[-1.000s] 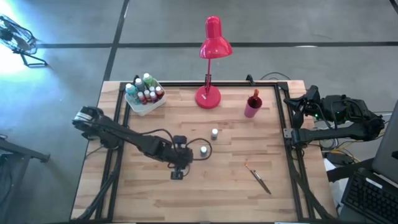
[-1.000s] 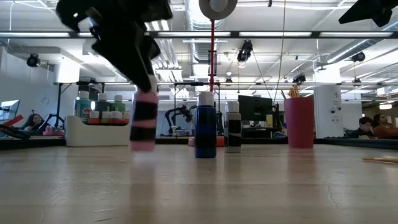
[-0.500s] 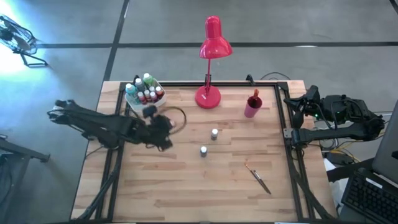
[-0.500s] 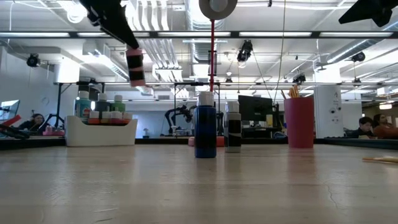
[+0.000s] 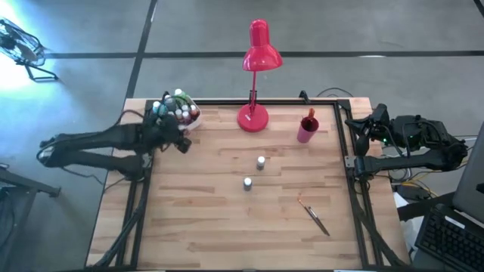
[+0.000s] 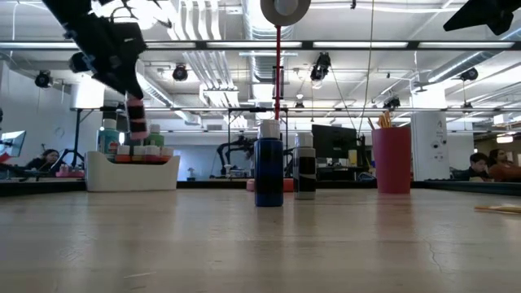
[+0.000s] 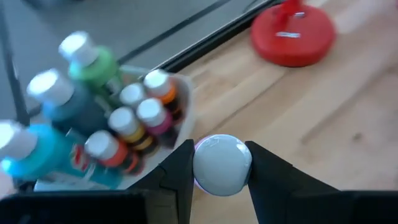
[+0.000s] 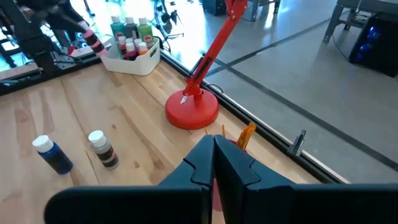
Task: Pick & Place Paint Supplies
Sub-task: Put the light pink paint bottle into the white bin, then put the blue paint bottle into the white bin
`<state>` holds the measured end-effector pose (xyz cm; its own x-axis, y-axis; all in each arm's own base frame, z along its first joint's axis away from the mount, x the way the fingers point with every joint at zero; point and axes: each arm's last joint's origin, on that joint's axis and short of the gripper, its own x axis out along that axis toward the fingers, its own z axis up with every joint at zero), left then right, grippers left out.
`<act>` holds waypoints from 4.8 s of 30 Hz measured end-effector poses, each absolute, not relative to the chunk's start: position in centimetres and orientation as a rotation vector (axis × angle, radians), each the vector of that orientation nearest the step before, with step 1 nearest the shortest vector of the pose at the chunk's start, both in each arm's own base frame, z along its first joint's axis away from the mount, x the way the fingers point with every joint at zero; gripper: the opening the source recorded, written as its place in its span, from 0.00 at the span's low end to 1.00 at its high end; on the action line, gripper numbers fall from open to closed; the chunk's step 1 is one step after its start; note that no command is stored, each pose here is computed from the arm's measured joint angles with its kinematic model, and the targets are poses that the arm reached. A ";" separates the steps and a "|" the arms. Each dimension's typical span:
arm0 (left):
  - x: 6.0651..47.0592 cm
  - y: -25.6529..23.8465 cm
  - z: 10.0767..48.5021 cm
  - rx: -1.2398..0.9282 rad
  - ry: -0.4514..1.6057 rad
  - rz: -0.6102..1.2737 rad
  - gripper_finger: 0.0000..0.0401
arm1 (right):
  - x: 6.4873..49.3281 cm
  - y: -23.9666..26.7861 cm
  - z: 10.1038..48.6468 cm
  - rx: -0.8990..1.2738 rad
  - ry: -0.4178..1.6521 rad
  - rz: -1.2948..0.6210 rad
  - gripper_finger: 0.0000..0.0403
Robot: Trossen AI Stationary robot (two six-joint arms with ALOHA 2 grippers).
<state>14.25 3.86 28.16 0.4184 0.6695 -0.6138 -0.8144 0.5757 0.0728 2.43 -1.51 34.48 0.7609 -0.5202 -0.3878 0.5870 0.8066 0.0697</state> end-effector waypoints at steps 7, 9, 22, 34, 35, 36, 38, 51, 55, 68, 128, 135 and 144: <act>12.8 6.7 27.0 -0.297 0.674 1.079 0.30 | 2.4 -1.5 34.5 0.192 0.364 -0.606 0.02; 12.7 7.4 26.8 -0.298 0.680 1.088 0.30 | 2.4 -1.5 34.5 0.192 0.364 -0.606 0.02; 12.9 10.7 25.5 -0.288 0.747 1.138 0.30 | 2.4 -1.5 34.5 0.192 0.364 -0.606 0.02; 14.5 12.6 24.1 -0.294 0.782 1.141 0.30 | 2.4 -1.5 34.5 0.192 0.364 -0.606 0.02; 14.7 12.7 23.9 -0.302 0.785 1.145 0.30 | 2.4 -1.5 34.5 0.192 0.364 -0.606 0.02; 14.8 12.8 23.7 -0.309 0.792 1.148 0.30 | 2.4 -1.5 34.5 0.192 0.364 -0.606 0.02; 15.0 13.0 23.4 -0.325 0.803 1.157 0.30 | 2.4 -1.5 34.5 0.192 0.364 -0.606 0.02; 16.0 13.9 21.7 -0.346 0.838 1.205 0.30 | 2.4 -1.5 34.5 0.192 0.364 -0.606 0.02; 16.1 14.0 20.8 -0.353 0.828 1.200 0.30 | 2.4 -1.5 34.5 0.192 0.364 -0.606 0.02; 15.7 14.0 19.8 -0.338 0.812 1.216 0.50 | 2.4 -1.5 34.5 0.192 0.364 -0.606 0.02; 27.4 -2.2 30.0 -0.113 0.339 -0.067 0.64 | 2.4 -1.5 34.5 0.192 0.364 -0.606 0.02; 29.5 -3.2 27.1 -0.080 0.434 -0.093 0.64 | 2.4 -1.5 34.5 0.192 0.364 -0.606 0.02; 31.0 -4.1 24.1 -0.045 0.538 -0.115 0.64 | 2.4 -1.5 34.5 0.192 0.364 -0.606 0.02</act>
<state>30.98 -4.08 24.14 0.8524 -0.1213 -0.5086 0.0976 0.9925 -0.0731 2.43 -1.50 34.48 0.7611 -0.5200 -0.3878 0.5867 0.8068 0.0697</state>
